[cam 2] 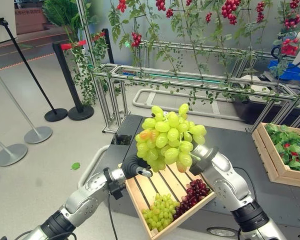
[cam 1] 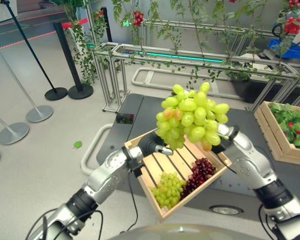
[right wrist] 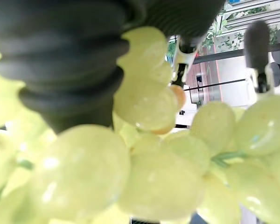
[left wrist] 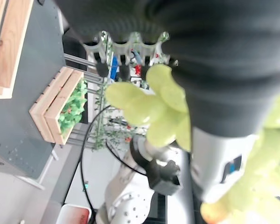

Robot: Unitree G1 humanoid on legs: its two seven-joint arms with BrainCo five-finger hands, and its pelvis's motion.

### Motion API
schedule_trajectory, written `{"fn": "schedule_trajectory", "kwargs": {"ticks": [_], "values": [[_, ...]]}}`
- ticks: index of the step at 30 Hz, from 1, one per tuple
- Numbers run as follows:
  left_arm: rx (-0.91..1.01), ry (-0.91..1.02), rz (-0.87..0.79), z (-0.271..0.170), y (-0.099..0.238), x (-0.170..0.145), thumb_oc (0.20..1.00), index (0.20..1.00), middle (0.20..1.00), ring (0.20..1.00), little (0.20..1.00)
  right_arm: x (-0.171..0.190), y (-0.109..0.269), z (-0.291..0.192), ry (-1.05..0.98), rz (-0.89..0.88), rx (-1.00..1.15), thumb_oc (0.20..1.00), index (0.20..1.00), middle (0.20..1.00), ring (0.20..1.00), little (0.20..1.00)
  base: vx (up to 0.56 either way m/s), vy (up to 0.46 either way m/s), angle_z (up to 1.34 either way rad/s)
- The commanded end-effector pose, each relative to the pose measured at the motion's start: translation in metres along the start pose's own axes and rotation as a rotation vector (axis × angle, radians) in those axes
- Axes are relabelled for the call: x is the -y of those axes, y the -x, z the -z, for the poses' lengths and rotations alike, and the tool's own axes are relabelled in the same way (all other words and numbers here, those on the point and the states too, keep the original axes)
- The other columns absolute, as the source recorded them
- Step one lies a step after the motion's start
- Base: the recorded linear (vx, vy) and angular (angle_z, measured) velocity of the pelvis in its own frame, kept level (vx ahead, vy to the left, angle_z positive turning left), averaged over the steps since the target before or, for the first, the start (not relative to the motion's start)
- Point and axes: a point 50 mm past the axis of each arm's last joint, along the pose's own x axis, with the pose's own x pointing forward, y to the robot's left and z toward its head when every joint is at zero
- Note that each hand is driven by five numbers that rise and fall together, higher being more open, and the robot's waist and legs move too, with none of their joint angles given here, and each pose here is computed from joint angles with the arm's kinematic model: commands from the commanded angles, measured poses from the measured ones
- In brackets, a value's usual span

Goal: Pick up the fruits from the basket on one side to the basket on the other side

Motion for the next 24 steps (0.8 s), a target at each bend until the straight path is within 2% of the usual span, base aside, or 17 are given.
{"fn": "schedule_trajectory", "kwargs": {"ticks": [1,6,24], "values": [[0.118,-0.012,0.061,-0.027,-0.021,0.001,1.0,1.0,1.0,1.0,1.0,-0.009,-0.013,-0.028,0.042,-0.068,0.182,0.2,0.2,0.2,0.2,0.2,0.0,0.0,0.0],[0.161,0.053,0.084,-0.031,-0.039,0.008,1.0,1.0,1.0,1.0,1.0,-0.014,-0.019,-0.025,0.021,-0.089,0.184,0.2,0.2,0.2,0.2,0.2,0.0,0.0,0.0],[0.205,0.143,0.151,-0.039,-0.04,0.018,1.0,1.0,1.0,1.0,1.0,-0.009,-0.013,-0.021,0.013,-0.053,0.165,0.2,0.2,0.2,0.2,0.2,0.0,0.0,0.0]]}}
